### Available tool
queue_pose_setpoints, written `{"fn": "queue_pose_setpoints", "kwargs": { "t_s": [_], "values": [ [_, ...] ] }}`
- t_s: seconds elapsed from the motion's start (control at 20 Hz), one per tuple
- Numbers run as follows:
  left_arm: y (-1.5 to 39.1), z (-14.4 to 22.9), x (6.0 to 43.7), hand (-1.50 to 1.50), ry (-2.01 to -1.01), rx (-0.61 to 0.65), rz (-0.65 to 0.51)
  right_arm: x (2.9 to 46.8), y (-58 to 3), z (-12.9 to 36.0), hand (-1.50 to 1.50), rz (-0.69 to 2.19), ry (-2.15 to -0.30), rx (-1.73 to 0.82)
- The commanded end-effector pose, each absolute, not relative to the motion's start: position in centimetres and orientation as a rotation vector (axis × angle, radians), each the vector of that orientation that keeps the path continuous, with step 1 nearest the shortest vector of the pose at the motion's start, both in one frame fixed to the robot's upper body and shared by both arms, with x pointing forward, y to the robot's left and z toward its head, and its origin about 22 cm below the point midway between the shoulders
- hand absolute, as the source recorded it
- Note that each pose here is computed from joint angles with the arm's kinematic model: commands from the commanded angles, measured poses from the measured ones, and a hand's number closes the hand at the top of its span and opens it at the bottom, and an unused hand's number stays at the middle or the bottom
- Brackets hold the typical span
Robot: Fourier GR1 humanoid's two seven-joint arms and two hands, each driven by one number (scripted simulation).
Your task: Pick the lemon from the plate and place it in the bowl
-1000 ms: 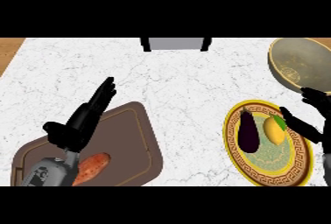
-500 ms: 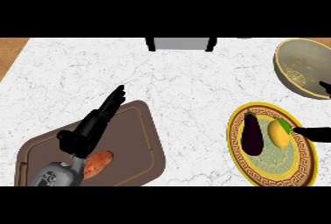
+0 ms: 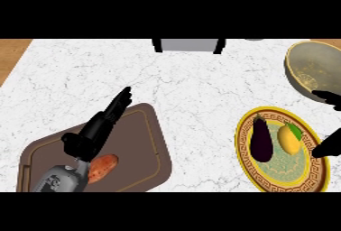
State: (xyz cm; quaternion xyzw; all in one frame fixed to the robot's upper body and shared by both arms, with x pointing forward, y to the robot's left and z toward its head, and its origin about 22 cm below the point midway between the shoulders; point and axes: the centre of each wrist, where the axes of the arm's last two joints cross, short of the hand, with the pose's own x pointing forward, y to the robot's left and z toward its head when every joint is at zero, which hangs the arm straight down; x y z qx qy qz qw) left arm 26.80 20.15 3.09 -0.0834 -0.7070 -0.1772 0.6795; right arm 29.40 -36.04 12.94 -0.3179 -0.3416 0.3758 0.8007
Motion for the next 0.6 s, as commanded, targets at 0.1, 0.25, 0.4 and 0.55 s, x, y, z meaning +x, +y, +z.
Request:
{"fn": "queue_pose_setpoints", "kwargs": {
  "t_s": [0.1, 0.25, 0.4, 0.55],
  "values": [
    [20.9, 3.4, 27.8, 0.00, -1.602, -0.166, -0.398, 32.7, -31.9, 16.6, -1.50, 0.855, -0.573, -0.584],
    [19.1, 3.6, 26.4, 0.00, -1.596, -0.191, -0.368, 32.2, -30.4, 15.5, -1.50, 0.870, -0.521, -0.579],
    [21.5, 2.1, 26.5, 0.00, -1.575, -0.183, -0.383, 32.7, -31.9, 14.8, -1.50, 0.867, -0.496, -0.569],
    [20.6, 4.5, 27.2, 0.00, -1.593, -0.168, -0.394, 32.6, -28.4, 13.8, -1.50, 0.882, -0.520, -0.597]
  ]
}}
